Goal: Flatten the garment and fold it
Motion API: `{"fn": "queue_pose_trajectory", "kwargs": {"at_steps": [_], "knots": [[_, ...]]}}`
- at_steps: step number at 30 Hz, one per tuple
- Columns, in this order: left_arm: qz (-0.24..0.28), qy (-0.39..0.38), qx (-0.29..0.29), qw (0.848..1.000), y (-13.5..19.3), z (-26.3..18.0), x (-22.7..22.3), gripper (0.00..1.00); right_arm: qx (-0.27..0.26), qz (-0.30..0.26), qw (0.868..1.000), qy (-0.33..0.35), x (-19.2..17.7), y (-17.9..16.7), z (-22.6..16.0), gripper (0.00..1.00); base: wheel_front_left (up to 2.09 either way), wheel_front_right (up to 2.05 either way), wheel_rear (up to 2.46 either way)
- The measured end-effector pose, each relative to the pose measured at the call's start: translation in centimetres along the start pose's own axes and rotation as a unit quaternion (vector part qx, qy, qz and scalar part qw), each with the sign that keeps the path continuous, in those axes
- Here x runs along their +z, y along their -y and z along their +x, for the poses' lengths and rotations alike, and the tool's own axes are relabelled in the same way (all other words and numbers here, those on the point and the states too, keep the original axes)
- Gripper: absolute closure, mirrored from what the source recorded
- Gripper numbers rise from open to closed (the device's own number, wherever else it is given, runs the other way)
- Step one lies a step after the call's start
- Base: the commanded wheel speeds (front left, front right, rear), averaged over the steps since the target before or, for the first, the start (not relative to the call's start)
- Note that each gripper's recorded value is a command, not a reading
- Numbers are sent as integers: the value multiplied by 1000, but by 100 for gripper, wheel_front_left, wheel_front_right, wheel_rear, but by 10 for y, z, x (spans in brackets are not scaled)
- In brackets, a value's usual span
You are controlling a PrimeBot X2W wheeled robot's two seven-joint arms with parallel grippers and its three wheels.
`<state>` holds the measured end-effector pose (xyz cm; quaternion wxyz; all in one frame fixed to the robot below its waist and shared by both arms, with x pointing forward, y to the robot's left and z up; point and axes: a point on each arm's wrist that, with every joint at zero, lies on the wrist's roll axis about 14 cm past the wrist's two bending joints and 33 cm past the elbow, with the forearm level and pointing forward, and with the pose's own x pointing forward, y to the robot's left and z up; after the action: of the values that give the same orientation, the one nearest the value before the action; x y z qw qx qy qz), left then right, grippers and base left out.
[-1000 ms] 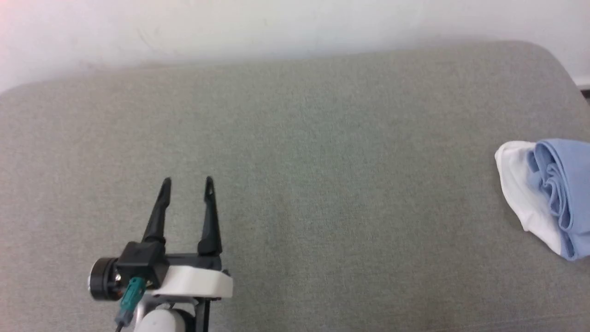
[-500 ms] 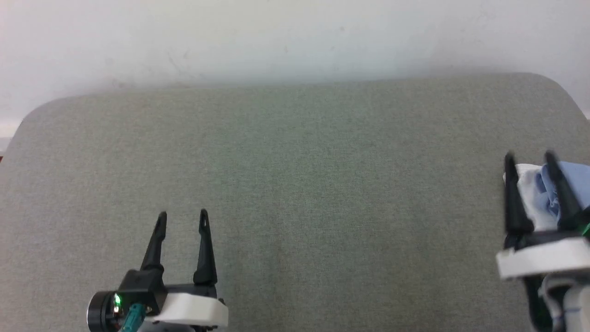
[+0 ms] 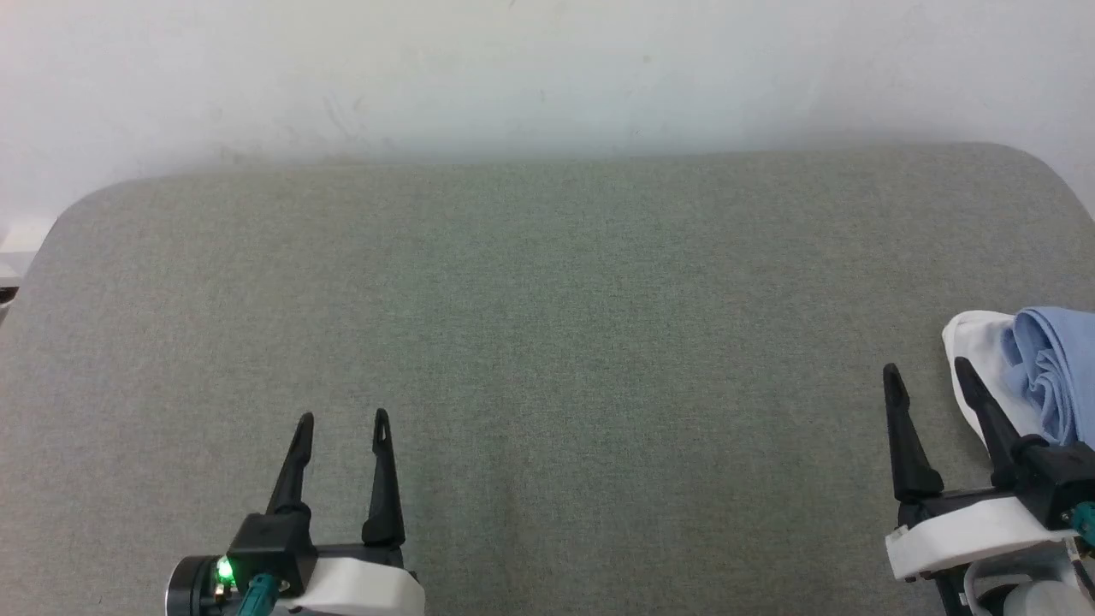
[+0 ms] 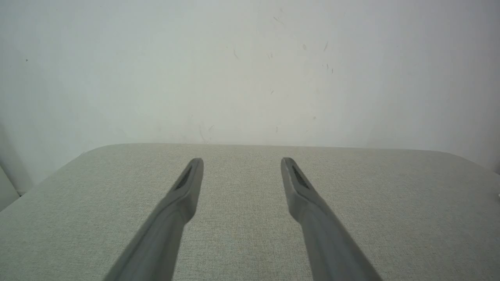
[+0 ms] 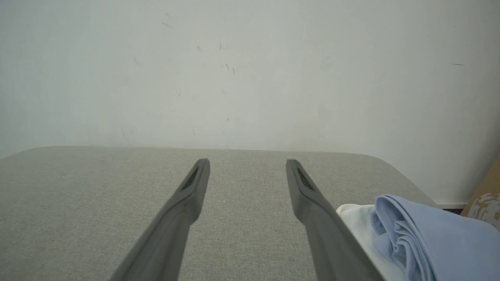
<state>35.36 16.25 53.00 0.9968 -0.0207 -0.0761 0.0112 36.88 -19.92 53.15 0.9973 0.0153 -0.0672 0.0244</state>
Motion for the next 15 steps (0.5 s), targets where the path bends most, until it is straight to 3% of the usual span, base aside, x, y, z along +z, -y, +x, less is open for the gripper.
{"fn": "queue_pose_trajectory", "kwargs": {"at_steps": [5, 6, 15], "knots": [[-31, -7, 11, 999, -4, 0, -3, 0, -1, 0, 1000, -1, -1, 1, 1, 0, 0, 0, 0], [-29, -7, 10, 1000, -3, 0, -3, 100, -1, 0, 1000, -1, -1, 0, 1, 100, 0, 0, 0], [-29, -11, 9, 999, -3, 0, -4, 100, 1, 0, 1000, -6, -2, -1, 1, 100, 0, 0, 0]]}}
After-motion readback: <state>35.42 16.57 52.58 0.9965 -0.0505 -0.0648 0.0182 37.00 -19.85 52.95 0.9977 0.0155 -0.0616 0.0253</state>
